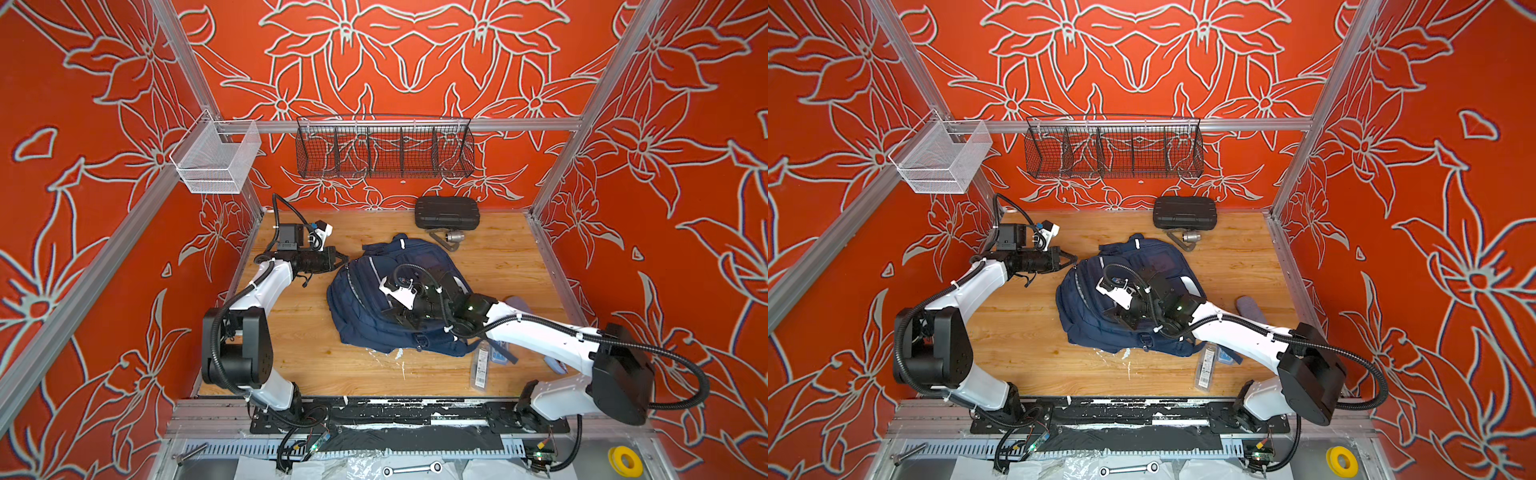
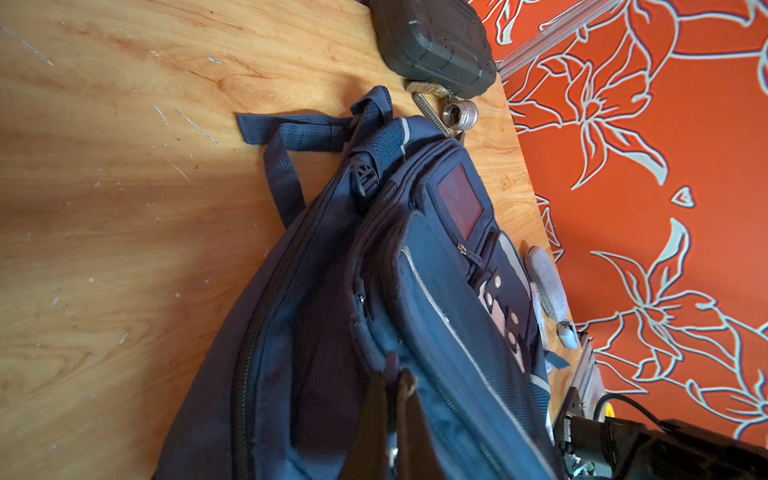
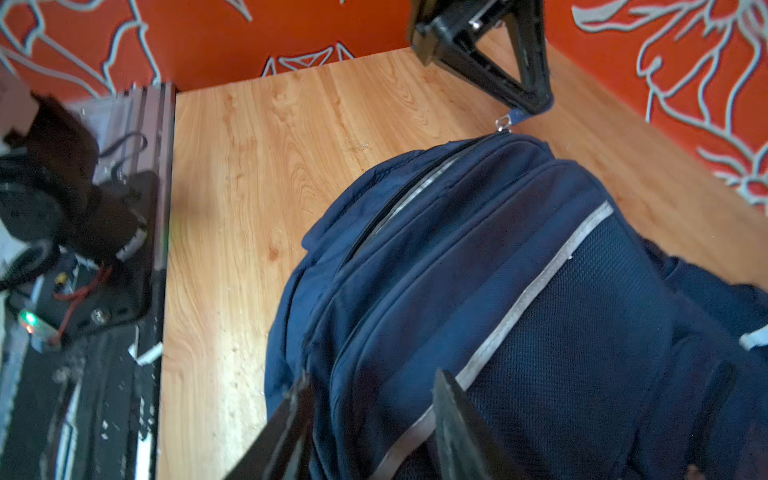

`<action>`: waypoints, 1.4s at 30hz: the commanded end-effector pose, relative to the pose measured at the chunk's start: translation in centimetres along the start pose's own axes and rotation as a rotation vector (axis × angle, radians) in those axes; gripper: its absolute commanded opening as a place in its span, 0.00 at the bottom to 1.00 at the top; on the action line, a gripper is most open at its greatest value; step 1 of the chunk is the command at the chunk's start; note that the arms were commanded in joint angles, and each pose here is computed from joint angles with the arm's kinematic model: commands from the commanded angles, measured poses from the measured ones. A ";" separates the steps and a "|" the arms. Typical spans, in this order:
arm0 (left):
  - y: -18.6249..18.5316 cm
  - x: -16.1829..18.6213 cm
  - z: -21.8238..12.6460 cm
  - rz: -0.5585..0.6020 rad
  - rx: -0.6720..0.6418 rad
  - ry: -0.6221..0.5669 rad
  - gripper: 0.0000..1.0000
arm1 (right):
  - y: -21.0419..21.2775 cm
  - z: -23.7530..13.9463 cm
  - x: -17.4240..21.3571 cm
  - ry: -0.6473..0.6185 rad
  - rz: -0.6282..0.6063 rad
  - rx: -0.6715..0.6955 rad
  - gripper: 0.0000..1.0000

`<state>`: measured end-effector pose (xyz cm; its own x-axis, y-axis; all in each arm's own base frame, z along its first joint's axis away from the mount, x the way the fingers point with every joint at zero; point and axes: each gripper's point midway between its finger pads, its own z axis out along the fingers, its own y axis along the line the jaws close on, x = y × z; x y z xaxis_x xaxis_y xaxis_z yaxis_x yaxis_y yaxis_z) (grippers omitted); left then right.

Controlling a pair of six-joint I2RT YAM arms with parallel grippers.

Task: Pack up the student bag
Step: 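Grasp the main zipper pull with the right gripper while the left holds the bag, then pull the main zipper along the bag top with the right gripper while the left holds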

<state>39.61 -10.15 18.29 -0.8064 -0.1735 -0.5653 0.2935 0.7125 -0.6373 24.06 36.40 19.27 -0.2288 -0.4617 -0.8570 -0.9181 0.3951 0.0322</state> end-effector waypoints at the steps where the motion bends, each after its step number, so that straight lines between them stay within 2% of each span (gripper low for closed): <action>1: -3.0 -1.4 -1.2 0.089 0.033 -0.086 0.00 | -2.0 0.9 -3.3 -0.035 0.161 0.109 0.54; 5: -4.2 -1.4 -1.6 0.120 0.010 -0.113 0.00 | -2.8 2.8 -4.9 -0.019 0.298 0.136 0.56; 10: -4.9 -1.5 -1.7 0.131 0.000 -0.122 0.00 | -4.7 5.1 -3.6 0.072 0.420 0.243 0.57; 18: -5.4 -1.6 -2.2 0.133 -0.006 -0.127 0.00 | -5.4 7.7 -1.0 0.223 0.459 0.308 0.60; 22: -5.6 -1.9 -2.3 0.124 -0.010 -0.131 0.00 | -4.8 8.7 -0.9 0.245 0.470 0.285 0.64; 24: -5.7 -1.9 -2.3 0.122 -0.007 -0.129 0.00 | -5.0 8.7 -0.4 0.275 0.463 0.317 0.63; 26: -5.6 -2.0 -2.3 0.120 -0.010 -0.127 0.00 | -5.5 8.5 0.4 0.326 0.444 0.362 0.53; 29: -5.3 -2.2 -2.3 0.122 -0.033 -0.126 0.00 | -5.7 7.9 0.6 0.354 0.411 0.381 0.19; 30: -5.0 -2.3 -2.2 0.127 -0.046 -0.122 0.00 | -5.6 7.6 0.2 0.333 0.402 0.368 0.07; 31: -4.7 -2.4 -2.1 0.133 -0.061 -0.119 0.00 | -5.0 7.5 -0.5 0.299 0.378 0.331 0.00; 36: -2.4 -4.0 -0.4 0.156 -0.087 -0.076 0.00 | -2.5 5.8 -2.9 0.137 0.299 0.178 0.00; 42: -0.3 -7.4 1.0 0.171 -0.009 -0.090 0.00 | 0.2 3.2 -3.4 0.100 0.212 0.042 0.00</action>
<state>42.11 -12.24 19.95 -0.8087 -0.1143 -0.5770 0.3399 0.7098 -0.6170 29.49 39.75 18.61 -0.5343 -0.3781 -0.7560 -0.7134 0.6814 0.1634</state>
